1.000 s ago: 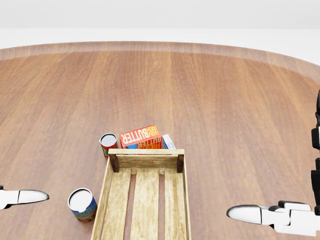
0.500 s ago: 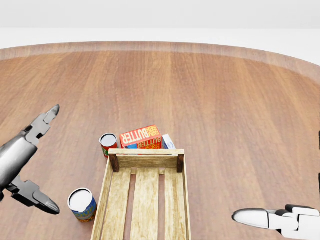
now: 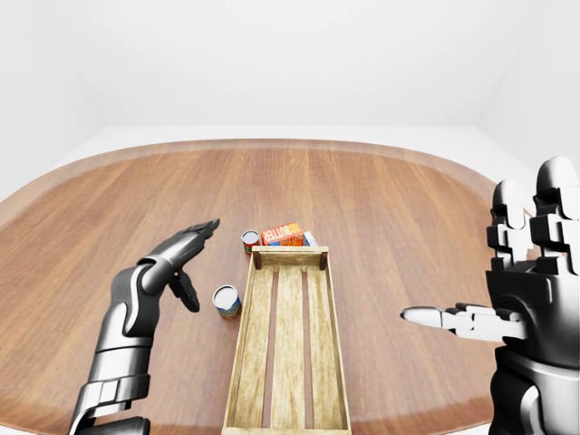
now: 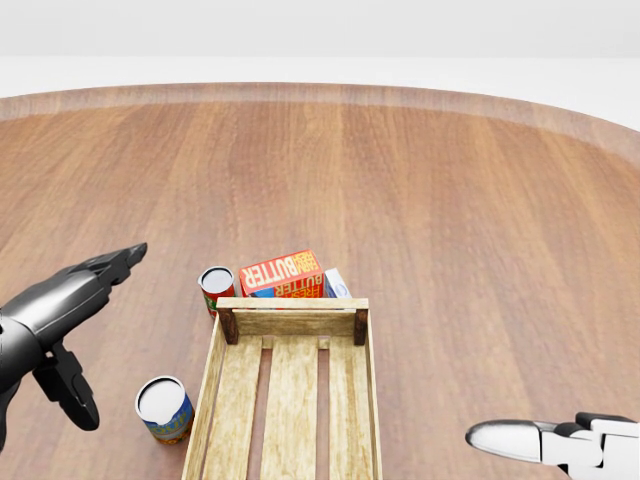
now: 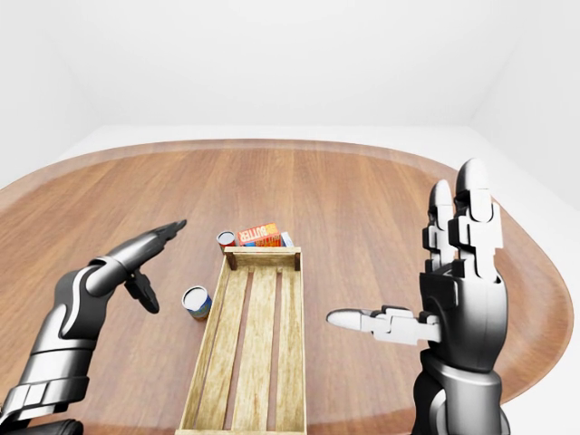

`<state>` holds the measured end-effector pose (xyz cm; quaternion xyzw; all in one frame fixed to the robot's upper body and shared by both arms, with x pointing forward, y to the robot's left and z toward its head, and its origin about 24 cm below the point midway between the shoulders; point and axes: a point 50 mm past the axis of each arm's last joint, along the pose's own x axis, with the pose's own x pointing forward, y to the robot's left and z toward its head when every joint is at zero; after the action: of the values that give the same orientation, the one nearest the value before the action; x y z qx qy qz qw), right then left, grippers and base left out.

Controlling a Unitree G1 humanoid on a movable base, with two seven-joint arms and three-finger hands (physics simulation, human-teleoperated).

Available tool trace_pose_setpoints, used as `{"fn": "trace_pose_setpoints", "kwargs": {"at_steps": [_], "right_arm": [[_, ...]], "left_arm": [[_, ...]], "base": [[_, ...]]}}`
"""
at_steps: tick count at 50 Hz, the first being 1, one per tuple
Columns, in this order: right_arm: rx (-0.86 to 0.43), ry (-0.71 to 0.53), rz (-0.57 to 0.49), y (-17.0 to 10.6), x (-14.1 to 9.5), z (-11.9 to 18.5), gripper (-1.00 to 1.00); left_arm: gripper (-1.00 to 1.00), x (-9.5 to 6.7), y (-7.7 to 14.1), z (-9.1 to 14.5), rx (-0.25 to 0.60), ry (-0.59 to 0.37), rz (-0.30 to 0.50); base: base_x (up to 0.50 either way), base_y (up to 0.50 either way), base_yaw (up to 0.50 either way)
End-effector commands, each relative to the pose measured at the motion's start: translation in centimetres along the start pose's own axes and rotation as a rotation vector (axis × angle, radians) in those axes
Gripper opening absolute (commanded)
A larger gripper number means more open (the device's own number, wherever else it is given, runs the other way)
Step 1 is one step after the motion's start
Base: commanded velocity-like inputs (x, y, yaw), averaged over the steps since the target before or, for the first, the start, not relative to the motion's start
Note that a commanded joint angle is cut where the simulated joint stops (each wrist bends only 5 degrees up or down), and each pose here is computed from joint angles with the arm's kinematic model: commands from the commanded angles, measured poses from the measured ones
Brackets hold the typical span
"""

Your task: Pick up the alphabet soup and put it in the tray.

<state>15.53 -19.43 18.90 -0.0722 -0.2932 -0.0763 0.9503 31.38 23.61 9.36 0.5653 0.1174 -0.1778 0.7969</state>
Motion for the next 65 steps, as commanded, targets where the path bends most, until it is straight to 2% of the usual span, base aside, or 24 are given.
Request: {"fn": "trace_pose_setpoints", "kwargs": {"at_steps": [1, 2, 4, 9, 34, 48, 65], "right_arm": [[-0.004, -0.005, -0.001, 0.0, -0.1, 0.2, 1.00], [-0.005, -0.010, 0.001, 0.0, -0.1, 0.3, 1.00], [-0.006, -0.012, 0.000, 0.0, 0.0, 0.3, 1.00], [-0.005, -0.009, 0.000, 0.1, 0.0, 0.3, 1.00], [-0.017, -0.020, -0.001, 0.0, 0.0, 0.5, 1.00], [-0.014, -0.004, -0.010, -0.2, -0.2, 0.2, 1.00], [-0.005, 0.024, -0.008, -0.2, -0.3, -0.3, 1.00]], "left_arm": [[1.00, 1.1, -1.5, -0.7, 0.019, 0.054, -0.059], [1.00, 1.0, -2.0, -0.5, -0.004, 0.037, -0.100], [1.00, 0.6, -2.2, -0.1, -0.016, 0.010, -0.122], [1.00, 1.5, -2.2, -0.5, -0.013, 0.040, -0.118], [1.00, 3.6, -4.7, -1.4, -0.036, 0.107, -0.187], [1.00, 3.9, -7.1, -1.6, -0.031, 0.130, -0.239], [1.00, 4.4, -8.0, -1.8, -0.019, 0.158, -0.260]], "base": [[0.00, 0.00, 0.00], [0.00, 0.00, 0.00], [0.00, 0.00, 0.00], [0.00, 0.00, 0.00], [0.00, 0.00, 0.00], [0.00, 0.00, 0.00], [0.00, 0.00, 0.00]]}}
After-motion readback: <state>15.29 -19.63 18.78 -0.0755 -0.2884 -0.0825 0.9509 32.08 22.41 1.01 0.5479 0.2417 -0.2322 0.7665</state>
